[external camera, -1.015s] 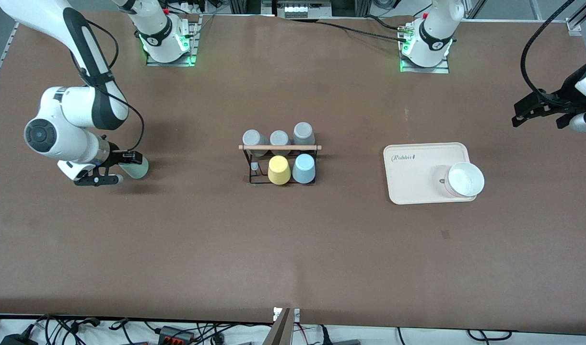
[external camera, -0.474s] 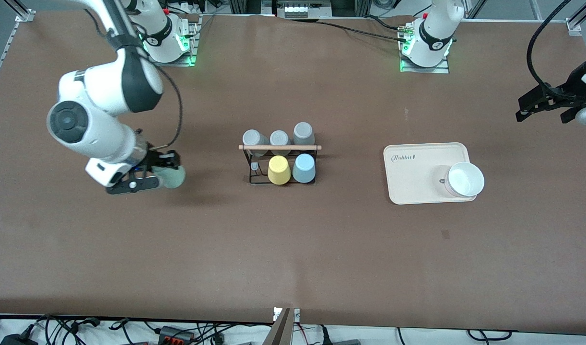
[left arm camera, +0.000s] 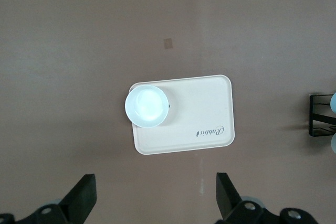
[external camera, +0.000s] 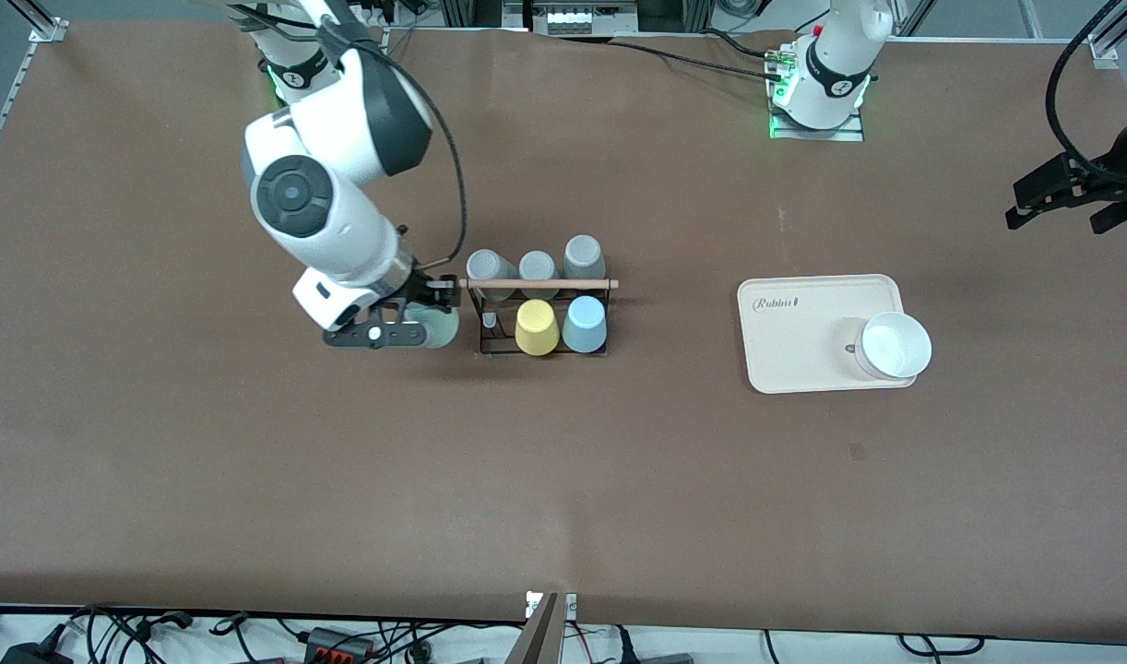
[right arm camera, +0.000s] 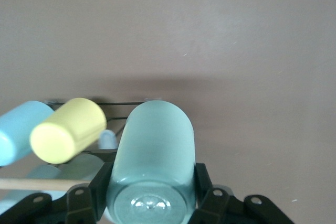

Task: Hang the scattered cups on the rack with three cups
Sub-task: 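Carry the pale green cup with the right gripper to the rack, then lower the pale green cup onto the rack peg beside the yellow cup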

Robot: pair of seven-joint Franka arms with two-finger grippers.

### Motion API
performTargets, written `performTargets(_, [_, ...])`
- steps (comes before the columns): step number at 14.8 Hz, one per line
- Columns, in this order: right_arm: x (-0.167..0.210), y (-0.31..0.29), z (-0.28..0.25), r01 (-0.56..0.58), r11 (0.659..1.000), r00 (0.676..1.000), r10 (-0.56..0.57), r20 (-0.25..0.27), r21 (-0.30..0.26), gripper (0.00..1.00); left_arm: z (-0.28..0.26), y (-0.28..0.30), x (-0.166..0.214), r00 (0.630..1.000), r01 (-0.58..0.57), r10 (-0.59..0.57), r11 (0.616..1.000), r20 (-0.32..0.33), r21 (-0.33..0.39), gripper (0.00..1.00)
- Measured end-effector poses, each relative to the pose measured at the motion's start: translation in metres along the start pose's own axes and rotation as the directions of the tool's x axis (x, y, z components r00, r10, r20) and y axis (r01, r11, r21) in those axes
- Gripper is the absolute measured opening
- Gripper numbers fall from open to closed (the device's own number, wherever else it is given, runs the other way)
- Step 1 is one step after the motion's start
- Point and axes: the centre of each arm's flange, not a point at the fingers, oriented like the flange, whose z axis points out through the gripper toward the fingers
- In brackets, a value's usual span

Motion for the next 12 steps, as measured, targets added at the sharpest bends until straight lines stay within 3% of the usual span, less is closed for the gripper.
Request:
performTargets(5, [-0.015, -0.049, 0.025, -0.068, 0.998, 0.998, 0.068, 0.012, -0.014, 0.67, -0.006, 0.001, -0.004, 1.000, 0.010, -0.010, 1.000, -0.005, -0.002, 1.00])
performTargets(12, [-0.008, -0.051, 0.060, -0.074, 0.996, 0.997, 0.075, 0.036, -0.041, 0.67, -0.006, 0.003, -0.009, 0.999, 0.015, -0.015, 1.000, 0.031, -0.004, 1.00])
